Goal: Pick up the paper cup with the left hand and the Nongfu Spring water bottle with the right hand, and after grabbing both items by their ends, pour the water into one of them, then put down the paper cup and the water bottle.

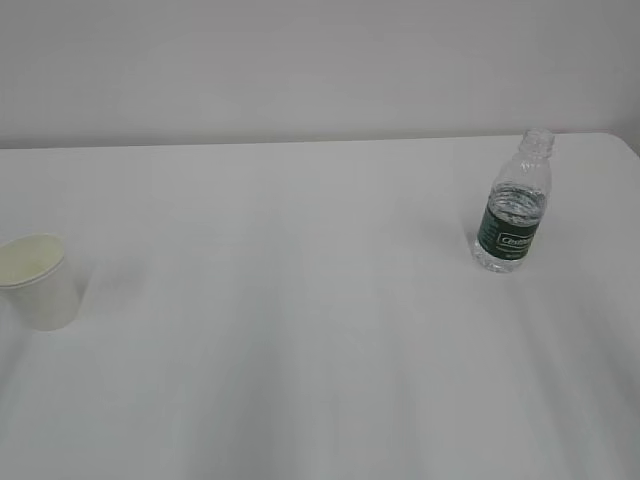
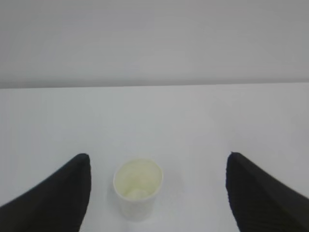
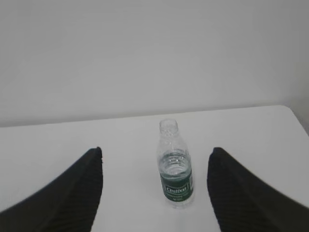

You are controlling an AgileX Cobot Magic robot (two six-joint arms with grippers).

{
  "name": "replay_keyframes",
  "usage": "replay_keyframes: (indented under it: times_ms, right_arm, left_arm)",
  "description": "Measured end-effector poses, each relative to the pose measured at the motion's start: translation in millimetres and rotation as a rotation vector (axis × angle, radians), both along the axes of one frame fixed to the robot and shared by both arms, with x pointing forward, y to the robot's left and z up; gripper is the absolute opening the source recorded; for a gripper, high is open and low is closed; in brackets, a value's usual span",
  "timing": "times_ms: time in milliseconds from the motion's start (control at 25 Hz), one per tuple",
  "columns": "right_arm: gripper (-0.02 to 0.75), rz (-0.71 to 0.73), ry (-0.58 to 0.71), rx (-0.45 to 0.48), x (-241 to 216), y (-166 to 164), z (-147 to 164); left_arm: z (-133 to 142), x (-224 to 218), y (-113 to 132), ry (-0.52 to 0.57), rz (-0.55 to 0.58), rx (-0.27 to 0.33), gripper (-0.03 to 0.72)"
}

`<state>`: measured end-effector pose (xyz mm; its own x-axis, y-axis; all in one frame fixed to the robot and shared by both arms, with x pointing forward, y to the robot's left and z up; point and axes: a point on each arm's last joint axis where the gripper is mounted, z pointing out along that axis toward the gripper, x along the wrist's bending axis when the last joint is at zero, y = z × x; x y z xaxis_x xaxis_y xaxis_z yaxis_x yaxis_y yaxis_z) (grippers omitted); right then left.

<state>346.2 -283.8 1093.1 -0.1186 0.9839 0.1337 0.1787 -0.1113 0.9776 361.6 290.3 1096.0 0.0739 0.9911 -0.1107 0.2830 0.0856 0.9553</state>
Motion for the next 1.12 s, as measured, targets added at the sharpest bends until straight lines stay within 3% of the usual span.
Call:
replay_keyframes:
  times_ms: [320,600,880,1120]
  right_arm:
    - [0.519,-0.009,-0.101,-0.039,4.1,-0.9,7.7]
    - [0.518,-0.018,-0.121,-0.082,18.8,-0.5,4.4]
    - [0.518,-0.041,-0.189,-0.122,49.2,0.7,-29.2]
    - [0.518,-0.022,-0.131,-0.130,67.6,4.0,-55.7]
  left_arm:
    - [7.3,16.0,1.7,-0.111,0.029,-0.008,0.590]
    - [-5.8,39.4,0.9,-0.040,0.043,-0.042,0.588]
    - [-39.7,72.7,4.2,-0.045,0.096,-0.030,0.553]
    - [-74.0,75.8,-1.8,-0.079,0.091,-0.015,0.540]
